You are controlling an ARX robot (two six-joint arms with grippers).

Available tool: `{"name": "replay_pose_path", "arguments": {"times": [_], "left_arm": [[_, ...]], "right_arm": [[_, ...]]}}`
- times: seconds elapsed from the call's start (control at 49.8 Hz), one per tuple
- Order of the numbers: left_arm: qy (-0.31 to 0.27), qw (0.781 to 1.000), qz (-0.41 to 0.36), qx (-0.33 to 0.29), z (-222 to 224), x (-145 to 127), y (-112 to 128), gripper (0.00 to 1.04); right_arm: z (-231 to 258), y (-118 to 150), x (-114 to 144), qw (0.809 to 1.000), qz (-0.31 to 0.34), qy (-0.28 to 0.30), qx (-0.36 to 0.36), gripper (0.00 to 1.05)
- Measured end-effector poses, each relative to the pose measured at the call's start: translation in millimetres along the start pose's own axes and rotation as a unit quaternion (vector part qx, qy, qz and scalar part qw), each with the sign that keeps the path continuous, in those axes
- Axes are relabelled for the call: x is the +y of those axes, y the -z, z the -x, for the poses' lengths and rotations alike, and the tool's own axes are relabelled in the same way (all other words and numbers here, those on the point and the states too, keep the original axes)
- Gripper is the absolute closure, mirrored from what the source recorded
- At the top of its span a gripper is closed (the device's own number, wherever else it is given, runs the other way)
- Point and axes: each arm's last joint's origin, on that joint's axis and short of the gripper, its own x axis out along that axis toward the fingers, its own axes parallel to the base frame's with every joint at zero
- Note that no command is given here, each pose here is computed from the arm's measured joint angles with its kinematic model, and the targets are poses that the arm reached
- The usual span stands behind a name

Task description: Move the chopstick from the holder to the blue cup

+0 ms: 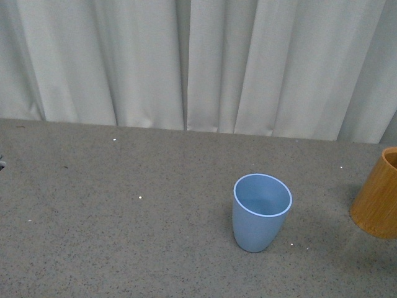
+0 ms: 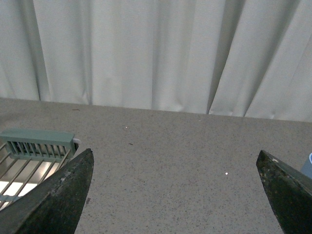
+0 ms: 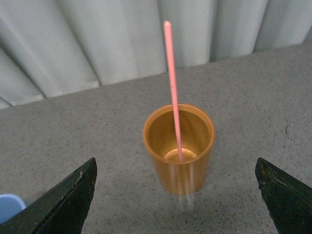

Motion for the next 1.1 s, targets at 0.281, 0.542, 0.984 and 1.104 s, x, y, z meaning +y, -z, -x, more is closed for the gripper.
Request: {"name": "replay_pose_path", "arguments": {"times": [0.281, 0.542, 0.984, 1.104], "left_arm": [[0.000, 1.000, 0.000, 0.000, 0, 0, 0, 0.07], [0.000, 1.000, 0.000, 0.000, 0, 0, 0, 0.07], [0.000, 1.000, 0.000, 0.000, 0, 0, 0, 0.07], [0.000, 1.000, 0.000, 0.000, 0, 0, 0, 0.07]], "right_arm": [[-50, -21, -11, 0.998, -0.039, 0.047, 0.010, 0.10], [-88, -24, -11, 0.997, -0.027, 0.066, 0.017, 0.10], [-126, -10, -6, 0.997, -0.015, 0.062, 0.034, 0.10], [-134, -8, -6, 0.998, -0.015, 0.061, 0.032, 0.10]]}}
